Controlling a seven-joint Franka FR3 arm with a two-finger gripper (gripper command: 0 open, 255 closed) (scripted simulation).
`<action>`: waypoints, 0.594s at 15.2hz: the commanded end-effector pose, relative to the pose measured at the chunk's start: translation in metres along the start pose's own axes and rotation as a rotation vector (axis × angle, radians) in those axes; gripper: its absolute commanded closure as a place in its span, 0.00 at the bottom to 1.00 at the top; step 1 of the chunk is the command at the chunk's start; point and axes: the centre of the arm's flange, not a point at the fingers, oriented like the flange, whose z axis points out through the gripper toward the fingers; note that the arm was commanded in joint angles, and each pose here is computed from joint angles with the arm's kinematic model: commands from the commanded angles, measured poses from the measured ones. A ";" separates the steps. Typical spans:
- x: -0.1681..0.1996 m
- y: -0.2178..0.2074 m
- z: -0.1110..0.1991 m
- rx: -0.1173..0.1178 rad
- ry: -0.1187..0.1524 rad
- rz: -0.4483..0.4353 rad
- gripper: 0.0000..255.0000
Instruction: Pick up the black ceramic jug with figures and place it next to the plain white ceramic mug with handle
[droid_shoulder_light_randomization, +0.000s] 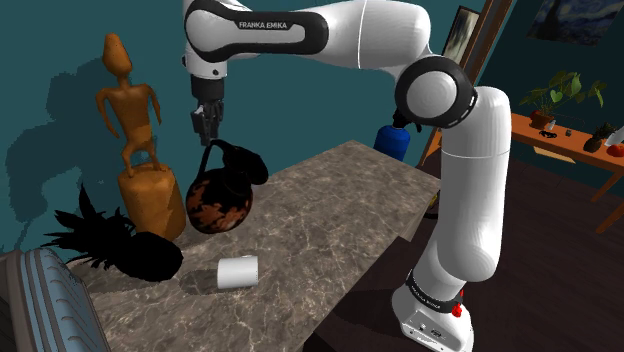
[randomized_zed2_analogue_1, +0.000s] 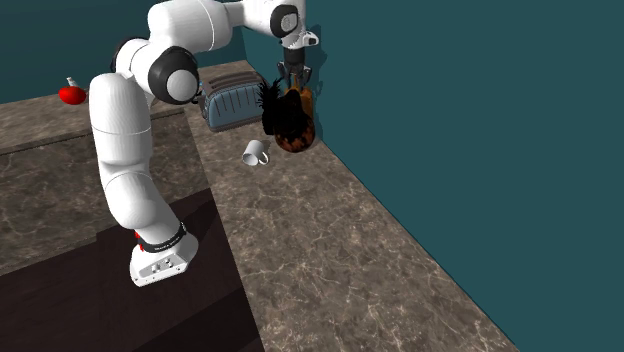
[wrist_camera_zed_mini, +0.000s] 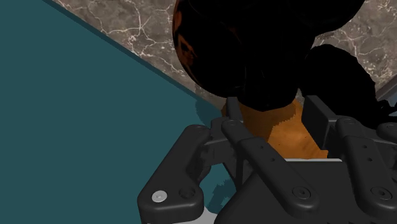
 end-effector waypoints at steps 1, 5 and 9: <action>0.000 0.000 0.006 -0.002 0.008 -0.001 1.00; -0.001 0.001 0.027 -0.002 0.008 -0.001 1.00; -0.002 0.002 0.048 -0.002 0.008 -0.001 1.00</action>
